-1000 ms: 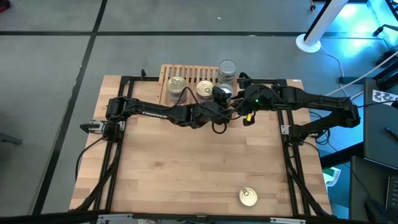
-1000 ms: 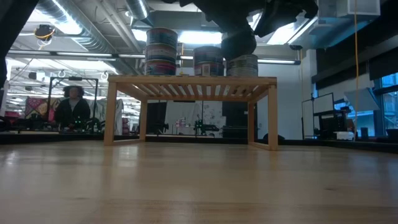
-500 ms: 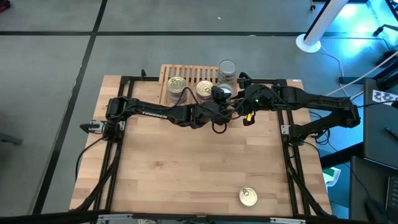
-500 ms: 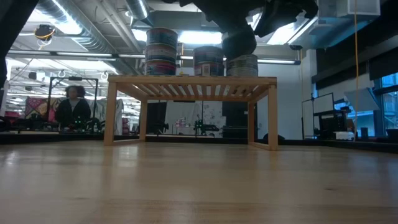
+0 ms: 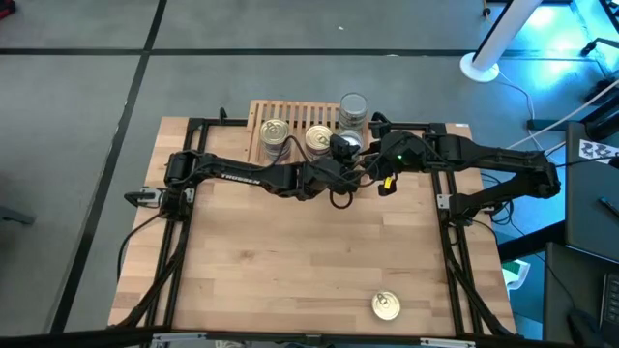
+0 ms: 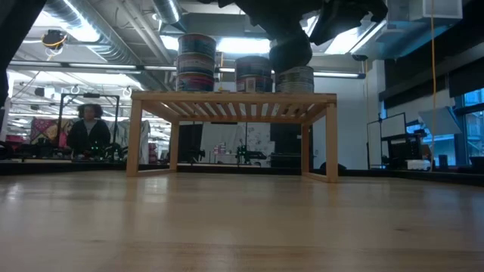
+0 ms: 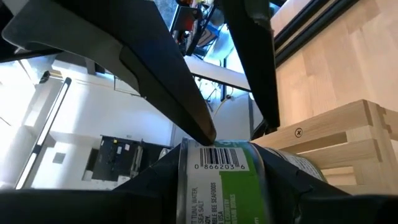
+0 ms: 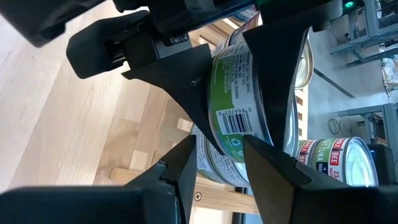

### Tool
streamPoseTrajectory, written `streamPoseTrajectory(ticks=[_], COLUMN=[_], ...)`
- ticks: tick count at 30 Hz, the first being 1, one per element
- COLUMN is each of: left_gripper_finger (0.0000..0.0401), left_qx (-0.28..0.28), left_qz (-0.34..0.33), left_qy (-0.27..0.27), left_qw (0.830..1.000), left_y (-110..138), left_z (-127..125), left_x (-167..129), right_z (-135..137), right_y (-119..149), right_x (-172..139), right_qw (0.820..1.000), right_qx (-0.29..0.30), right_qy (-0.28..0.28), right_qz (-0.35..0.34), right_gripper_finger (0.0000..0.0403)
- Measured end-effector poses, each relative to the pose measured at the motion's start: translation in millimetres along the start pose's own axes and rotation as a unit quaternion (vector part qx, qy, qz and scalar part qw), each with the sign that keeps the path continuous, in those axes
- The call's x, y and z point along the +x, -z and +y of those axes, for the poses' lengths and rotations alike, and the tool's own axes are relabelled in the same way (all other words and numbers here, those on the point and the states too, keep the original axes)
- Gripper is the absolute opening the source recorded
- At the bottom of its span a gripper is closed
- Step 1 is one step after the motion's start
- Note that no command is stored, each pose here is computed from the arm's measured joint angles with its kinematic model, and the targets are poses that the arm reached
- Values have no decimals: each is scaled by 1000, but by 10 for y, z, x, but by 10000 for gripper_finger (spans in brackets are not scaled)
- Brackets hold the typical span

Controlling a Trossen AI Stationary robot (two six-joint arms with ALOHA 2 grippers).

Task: Stack canned seafood by type on shelf
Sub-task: Stack the green tuna can on top of the green tuna can on the shelf

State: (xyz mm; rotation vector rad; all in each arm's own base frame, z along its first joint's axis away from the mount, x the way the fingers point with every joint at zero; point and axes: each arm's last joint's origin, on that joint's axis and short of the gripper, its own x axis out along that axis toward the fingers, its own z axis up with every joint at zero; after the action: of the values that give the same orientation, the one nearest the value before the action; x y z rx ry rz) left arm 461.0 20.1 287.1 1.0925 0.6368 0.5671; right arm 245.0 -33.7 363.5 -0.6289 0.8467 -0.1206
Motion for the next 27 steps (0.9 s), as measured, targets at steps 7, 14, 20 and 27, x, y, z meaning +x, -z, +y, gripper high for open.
streamPoseTrajectory(ticks=[7,14,20,27], left_gripper_finger=[153,167,218,232], left_qx=[1,-9,-21,-20], left_qz=[0,-3,-4,-3], left_qy=[0,0,1,1], left_qw=[1000,1000,1000,1000], left_y=[0,-5,-8,-8], left_z=[1,1,-2,-3], left_x=[0,-3,-6,-7], right_z=[-5,-22,-24,-24], right_y=[2,14,15,15], right_x=[-1,-11,-10,-11], right_qw=[1000,999,999,999], right_qx=[-3,-3,-3,-3], right_qy=[10,36,38,37], right_qz=[6,23,24,23], right_gripper_finger=[136,136,136,136])
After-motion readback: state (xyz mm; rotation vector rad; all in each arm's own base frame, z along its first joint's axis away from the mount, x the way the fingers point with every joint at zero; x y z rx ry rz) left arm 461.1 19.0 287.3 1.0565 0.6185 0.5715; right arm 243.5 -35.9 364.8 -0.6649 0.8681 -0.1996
